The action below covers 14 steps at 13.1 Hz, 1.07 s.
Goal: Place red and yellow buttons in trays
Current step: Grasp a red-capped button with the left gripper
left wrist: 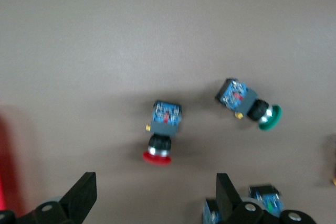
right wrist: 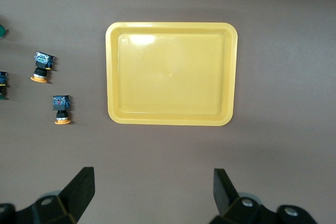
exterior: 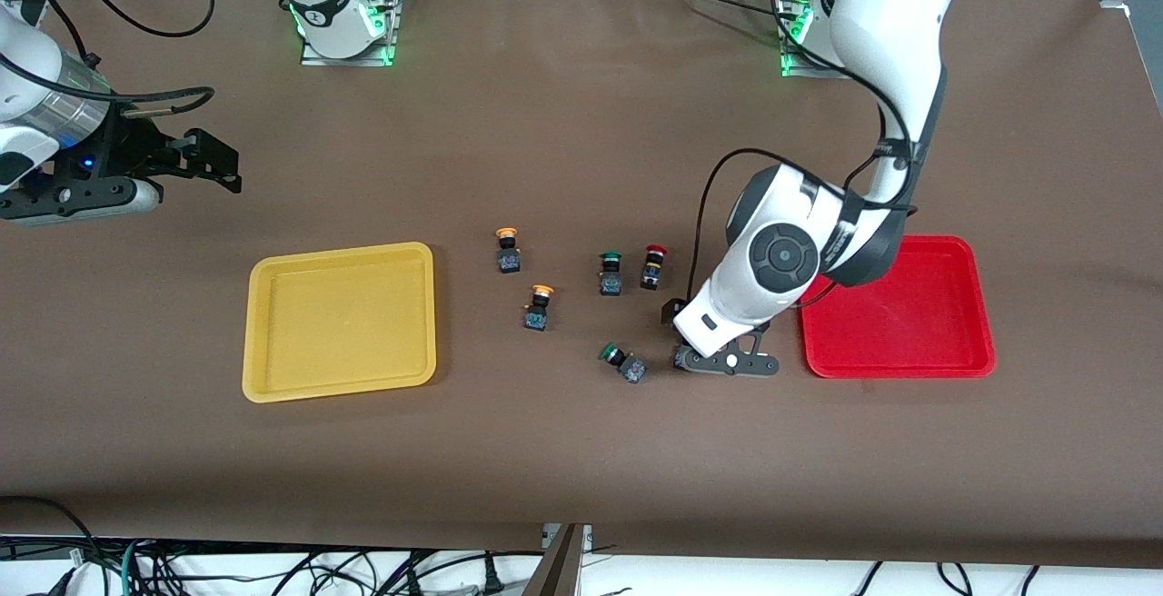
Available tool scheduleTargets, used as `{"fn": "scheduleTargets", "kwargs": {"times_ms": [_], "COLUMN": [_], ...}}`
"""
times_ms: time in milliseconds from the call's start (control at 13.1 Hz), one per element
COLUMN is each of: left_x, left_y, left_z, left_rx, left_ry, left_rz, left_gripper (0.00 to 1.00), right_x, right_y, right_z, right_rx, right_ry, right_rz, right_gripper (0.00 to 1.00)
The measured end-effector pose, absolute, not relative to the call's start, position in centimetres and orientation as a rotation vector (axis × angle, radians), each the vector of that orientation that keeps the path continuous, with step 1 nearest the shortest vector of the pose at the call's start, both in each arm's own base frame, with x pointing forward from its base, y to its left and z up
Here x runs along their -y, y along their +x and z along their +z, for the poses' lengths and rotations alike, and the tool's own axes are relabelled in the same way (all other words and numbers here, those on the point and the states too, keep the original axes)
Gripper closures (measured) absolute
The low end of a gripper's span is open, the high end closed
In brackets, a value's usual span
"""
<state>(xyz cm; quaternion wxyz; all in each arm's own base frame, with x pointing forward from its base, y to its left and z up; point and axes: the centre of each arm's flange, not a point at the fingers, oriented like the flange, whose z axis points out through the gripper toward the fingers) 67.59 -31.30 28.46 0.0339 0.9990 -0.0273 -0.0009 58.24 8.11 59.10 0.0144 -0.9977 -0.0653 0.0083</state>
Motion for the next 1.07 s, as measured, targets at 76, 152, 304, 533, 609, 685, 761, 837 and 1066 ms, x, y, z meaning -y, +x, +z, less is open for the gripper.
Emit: {"fn": "scheduleTargets", "kwargs": {"times_ms": [76, 152, 304, 533, 609, 685, 761, 837, 1066], "left_x": [31.3, 31.3, 31.6, 32.1, 32.3, 32.4, 32.5, 32.5, 32.3], "left_y": [68.0, 68.3, 68.5, 68.1, 68.0, 68.0, 68.0, 67.9, 67.9], "left_z": [27.3, 26.1, 23.9, 22.1, 21.6, 21.1, 20.4, 19.9, 18.8], "left_rx": [0.078, 0.074, 0.076, 0.105, 0.124, 0.143, 0.151, 0.155, 0.207], "left_ry": [3.066, 3.058, 3.050, 3.063, 3.074, 3.082, 3.083, 3.084, 3.119], "left_rz": [0.030, 0.061, 0.089, 0.081, 0.091, 0.109, 0.119, 0.122, 0.135], "left_gripper": [0.00, 0.00, 0.00, 0.00, 0.00, 0.00, 0.00, 0.00, 0.06], "right_x": [-8.1, -8.1, -8.1, -8.1, -8.1, -8.1, -8.1, -8.1, -8.2], "right_y": [58.2, 58.2, 58.2, 58.2, 58.2, 58.2, 58.2, 58.2, 58.3], "right_z": [59.1, 59.1, 59.1, 59.1, 59.1, 59.1, 59.1, 59.1, 59.1], "right_rx": [0.203, 0.203, 0.203, 0.203, 0.203, 0.203, 0.203, 0.203, 0.205], "right_ry": [-3.106, -3.106, -3.106, -3.106, -3.106, -3.106, -3.106, -3.106, -3.105], "right_rz": [0.026, 0.026, 0.026, 0.026, 0.026, 0.026, 0.025, 0.025, 0.019], "right_gripper": [0.00, 0.00, 0.00, 0.00, 0.00, 0.00, 0.00, 0.00, 0.00]}}
